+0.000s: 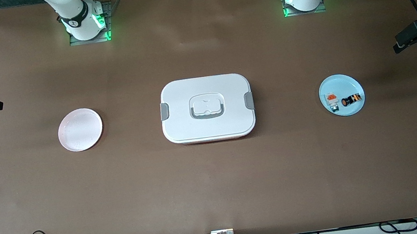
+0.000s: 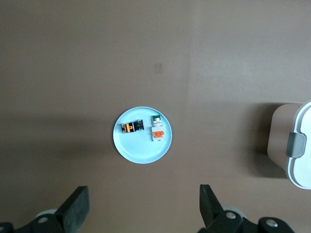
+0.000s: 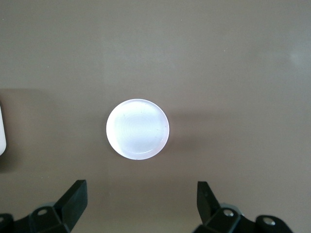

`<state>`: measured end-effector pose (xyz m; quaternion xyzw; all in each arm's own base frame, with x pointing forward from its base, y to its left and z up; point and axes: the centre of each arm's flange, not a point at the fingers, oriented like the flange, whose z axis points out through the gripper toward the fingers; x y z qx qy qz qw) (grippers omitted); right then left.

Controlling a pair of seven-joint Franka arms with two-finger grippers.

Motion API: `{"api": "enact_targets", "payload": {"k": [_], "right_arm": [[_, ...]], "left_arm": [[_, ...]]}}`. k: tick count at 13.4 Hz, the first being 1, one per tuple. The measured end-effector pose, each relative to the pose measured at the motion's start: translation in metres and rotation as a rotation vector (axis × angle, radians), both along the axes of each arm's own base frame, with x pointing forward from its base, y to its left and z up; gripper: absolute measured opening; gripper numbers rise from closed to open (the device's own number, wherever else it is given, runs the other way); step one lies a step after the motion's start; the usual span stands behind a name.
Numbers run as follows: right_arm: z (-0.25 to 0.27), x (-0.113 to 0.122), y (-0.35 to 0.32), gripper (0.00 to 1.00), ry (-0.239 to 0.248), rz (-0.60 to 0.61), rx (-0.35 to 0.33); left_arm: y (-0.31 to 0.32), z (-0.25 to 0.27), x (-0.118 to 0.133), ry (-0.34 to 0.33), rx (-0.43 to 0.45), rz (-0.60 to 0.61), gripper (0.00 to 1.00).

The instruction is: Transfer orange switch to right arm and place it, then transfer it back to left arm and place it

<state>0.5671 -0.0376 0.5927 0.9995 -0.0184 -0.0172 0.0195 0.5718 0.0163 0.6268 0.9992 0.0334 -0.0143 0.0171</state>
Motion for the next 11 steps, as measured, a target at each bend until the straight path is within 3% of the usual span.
{"api": "enact_targets", "payload": {"k": [6, 11], "right_arm": [[0.000, 0.000, 0.000, 1.00, 0.000, 0.001, 0.000], [0.000, 0.000, 0.000, 1.00, 0.000, 0.001, 0.000]], "left_arm": [[0.011, -0.002, -0.002, 0.031, 0.000, 0.019, 1.00], [0.044, -0.084, 0.025, 0.182, -0.010, 0.074, 1.00]]}}
